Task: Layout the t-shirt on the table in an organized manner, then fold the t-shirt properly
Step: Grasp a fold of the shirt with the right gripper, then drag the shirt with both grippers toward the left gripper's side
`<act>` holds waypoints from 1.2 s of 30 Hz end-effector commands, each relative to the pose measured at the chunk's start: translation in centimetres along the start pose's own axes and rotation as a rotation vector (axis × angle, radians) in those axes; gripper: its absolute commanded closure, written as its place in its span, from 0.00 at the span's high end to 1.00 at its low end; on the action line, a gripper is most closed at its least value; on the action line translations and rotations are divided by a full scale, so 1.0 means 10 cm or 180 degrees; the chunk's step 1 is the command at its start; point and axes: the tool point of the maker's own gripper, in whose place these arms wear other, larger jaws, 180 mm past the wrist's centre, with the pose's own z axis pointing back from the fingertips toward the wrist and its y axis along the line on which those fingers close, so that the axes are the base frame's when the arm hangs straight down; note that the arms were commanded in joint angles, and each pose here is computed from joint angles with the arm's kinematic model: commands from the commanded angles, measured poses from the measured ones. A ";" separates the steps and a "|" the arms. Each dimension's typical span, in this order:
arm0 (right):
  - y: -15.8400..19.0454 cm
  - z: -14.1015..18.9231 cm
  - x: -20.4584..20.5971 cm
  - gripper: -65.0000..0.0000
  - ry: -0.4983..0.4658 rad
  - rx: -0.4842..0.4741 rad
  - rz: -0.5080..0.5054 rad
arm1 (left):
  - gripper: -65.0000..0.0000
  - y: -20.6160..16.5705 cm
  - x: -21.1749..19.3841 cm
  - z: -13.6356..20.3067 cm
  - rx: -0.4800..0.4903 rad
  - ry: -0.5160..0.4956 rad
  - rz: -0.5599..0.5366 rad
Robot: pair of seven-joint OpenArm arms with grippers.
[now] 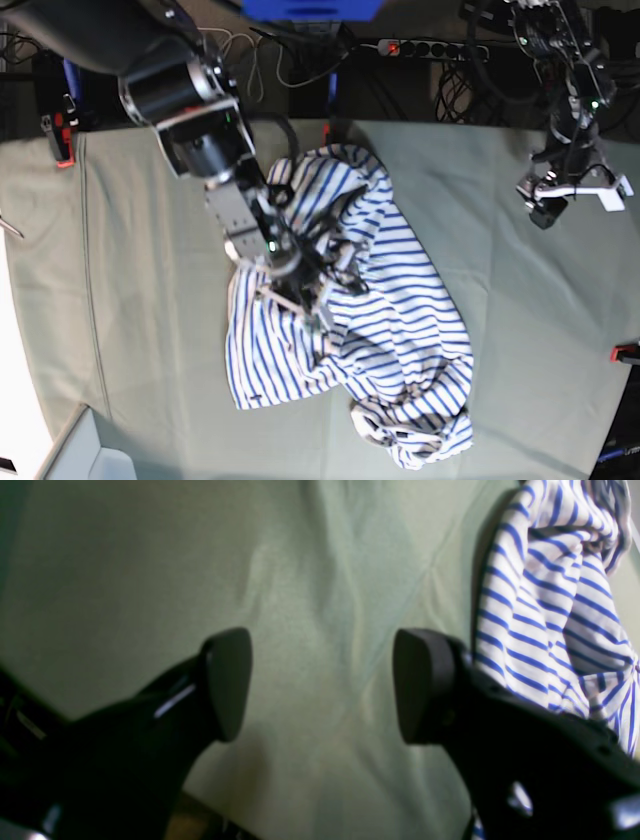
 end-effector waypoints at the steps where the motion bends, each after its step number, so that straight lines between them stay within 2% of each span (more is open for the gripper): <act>1: 0.07 -0.05 0.19 0.60 -0.0050 0.0064 0.0104 | 0.66 -0.05 0.13 0.00 -0.0056 -0.0122 -0.0034; 5: 0.22 -0.06 0.10 0.60 0.0030 0.0183 0.0300 | 0.66 -0.09 0.16 -0.02 -0.0084 -0.0148 -0.0026; 7: 0.30 -0.05 0.03 0.56 0.0071 0.0237 0.0348 | 0.66 -0.10 0.17 -0.02 -0.0093 -0.0154 -0.0023; 9: 0.32 -0.05 0.03 0.44 0.0069 0.0255 0.0375 | 0.66 -0.11 0.18 -0.03 -0.0099 -0.0156 -0.0020; 13: 0.34 -0.05 0.16 0.03 -0.0052 0.0255 0.0376 | 0.66 -0.12 0.18 -0.03 -0.0102 -0.0155 -0.0019; 14: 0.35 -0.04 0.27 0.00 -0.0134 0.0255 0.0394 | 0.66 -0.12 0.18 -0.03 -0.0102 -0.0150 -0.0019; 19: 0.37 0.19 0.70 0.00 -0.0612 0.0229 0.0520 | 0.66 -0.19 0.20 -0.01 -0.0156 -0.0185 0.0003; 25: 0.26 0.59 1.30 0.00 -0.1230 0.0083 0.0673 | 0.66 -0.70 0.00 0.09 -0.0668 -0.0017 0.0146; 30: -0.04 0.72 1.44 0.00 -0.1198 -0.0174 0.0565 | 0.67 -1.20 -0.45 0.18 -0.1102 0.0371 0.0072; 36: -0.06 0.74 1.39 0.00 -0.1161 -0.0199 0.0541 | 0.67 -1.55 -1.02 0.21 -0.1346 0.0829 -0.0021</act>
